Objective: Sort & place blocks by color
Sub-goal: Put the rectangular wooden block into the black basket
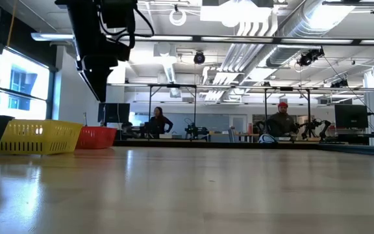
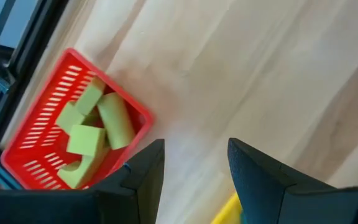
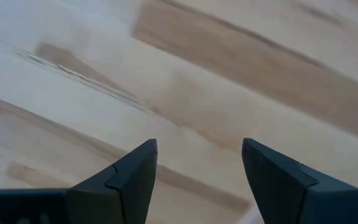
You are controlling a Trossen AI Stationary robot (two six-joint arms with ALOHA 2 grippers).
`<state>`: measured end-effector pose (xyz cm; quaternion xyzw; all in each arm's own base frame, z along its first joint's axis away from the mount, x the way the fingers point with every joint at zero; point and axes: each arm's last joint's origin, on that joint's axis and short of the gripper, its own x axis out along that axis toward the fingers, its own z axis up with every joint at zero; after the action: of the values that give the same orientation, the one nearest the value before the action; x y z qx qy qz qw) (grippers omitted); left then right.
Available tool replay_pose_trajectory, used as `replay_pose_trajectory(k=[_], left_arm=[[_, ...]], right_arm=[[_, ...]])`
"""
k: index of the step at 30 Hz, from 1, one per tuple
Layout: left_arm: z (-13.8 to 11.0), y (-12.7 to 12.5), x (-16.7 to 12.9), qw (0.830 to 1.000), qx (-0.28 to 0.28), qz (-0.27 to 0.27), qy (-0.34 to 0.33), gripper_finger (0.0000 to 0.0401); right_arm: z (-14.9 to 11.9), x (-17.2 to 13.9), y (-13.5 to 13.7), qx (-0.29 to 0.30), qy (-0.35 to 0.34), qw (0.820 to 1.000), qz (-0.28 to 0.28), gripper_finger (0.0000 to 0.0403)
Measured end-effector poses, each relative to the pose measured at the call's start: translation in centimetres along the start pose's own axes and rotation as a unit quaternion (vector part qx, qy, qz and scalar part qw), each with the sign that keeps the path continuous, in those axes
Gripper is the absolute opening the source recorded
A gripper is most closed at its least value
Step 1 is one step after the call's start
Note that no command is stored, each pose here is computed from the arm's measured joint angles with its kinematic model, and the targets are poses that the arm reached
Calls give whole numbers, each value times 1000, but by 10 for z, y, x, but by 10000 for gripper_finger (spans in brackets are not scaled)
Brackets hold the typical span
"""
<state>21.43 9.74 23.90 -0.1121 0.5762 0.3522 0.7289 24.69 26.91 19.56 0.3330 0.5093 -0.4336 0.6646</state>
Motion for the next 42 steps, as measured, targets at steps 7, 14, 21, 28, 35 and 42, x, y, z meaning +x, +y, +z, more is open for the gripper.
replay_pose_trajectory(k=[7, 14, 21, 28, 35, 42], left_arm=[[-3, -12, -5, 1000, 14, 15, -16, 163], [-4, -18, -7, 999, 26, 24, -23, 163], [-5, -20, -8, 999, 31, 22, -24, 163], [-5, -20, -8, 999, 31, 22, -25, 163], [-5, -20, -8, 999, 31, 22, -25, 163], [-5, -20, -8, 999, 31, 22, -25, 163]], right_arm=[[-23, -7, -16, 59, 6, 998, -14, 222], [-43, -11, -24, 79, 59, 995, -33, 222], [-50, -11, -28, 109, 86, 989, -55, 222], [-57, 2, -24, 109, 92, 987, -77, 222], [-63, 10, -22, 115, 105, 983, -95, 222], [-64, 19, -19, 121, 104, 982, -105, 222]])
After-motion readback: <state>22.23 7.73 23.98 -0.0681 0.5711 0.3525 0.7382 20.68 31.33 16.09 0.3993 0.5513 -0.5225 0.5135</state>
